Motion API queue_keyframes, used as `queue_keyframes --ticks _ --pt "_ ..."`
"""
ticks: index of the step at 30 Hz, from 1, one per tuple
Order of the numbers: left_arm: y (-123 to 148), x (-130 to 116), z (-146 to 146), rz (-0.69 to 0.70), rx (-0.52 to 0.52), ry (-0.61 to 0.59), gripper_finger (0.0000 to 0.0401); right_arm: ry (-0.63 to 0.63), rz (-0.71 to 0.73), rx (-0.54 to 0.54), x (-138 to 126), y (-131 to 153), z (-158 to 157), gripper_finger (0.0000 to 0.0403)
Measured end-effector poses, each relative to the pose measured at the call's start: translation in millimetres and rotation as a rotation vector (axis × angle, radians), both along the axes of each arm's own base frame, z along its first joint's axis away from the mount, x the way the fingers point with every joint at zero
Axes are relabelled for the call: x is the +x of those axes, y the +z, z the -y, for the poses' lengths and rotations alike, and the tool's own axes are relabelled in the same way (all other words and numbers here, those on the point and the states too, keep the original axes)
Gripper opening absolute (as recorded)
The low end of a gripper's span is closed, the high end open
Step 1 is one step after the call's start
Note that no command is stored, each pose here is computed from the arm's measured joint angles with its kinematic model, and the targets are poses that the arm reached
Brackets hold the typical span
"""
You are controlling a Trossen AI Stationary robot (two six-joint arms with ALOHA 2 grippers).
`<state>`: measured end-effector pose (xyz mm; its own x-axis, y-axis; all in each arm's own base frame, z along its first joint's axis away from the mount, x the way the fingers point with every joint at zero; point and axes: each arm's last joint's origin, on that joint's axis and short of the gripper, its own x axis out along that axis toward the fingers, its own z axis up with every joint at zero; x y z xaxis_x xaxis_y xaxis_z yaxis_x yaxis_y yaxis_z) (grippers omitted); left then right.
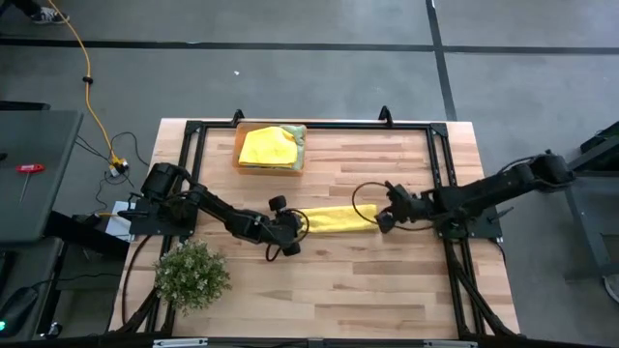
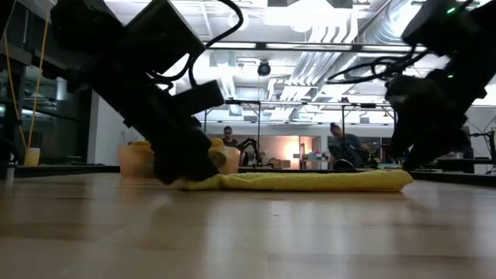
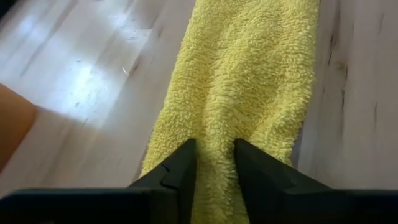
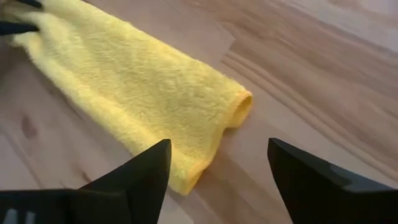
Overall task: Fold microfiber towels
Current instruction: Fold the yellow microfiber cloth
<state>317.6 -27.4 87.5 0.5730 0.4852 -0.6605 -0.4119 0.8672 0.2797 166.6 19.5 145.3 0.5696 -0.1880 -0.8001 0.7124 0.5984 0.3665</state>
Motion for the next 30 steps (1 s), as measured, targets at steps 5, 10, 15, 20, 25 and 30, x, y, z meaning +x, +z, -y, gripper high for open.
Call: queue_keyframes --ticks 5,10,15,20,25,30 --pt "0.4 -0.4 2.2 -0.02 0.048 -0.025 0.0136 -0.037 -0.004 0.102 7.7 -4.8 14.4 0.0274" --pt "0.7 -0.4 1.9 -0.026 0.067 -0.026 0.0165 -0.063 0.008 0.134 20.3 -15.6 16.6 0.0277" --pt "0.9 -0.5 1.4 -0.028 0.088 -0.02 0.0181 -0.113 0.009 0.149 31.6 -29.0 11.2 0.0277" --pt "1.6 0.1 1.0 -0.014 0.108 -0.004 0.0184 -0.178 0.058 0.119 37.3 -34.6 2.6 0.0276" --pt "2.4 1.6 3.0 0.006 0.114 -0.014 0.0184 -0.191 0.053 0.08 35.0 -36.3 -2.9 0.0245" --pt "22.3 6.3 16.0 0.033 0.149 -0.087 0.0182 -0.184 0.003 0.034 30.1 -38.9 -4.3 0.0153"
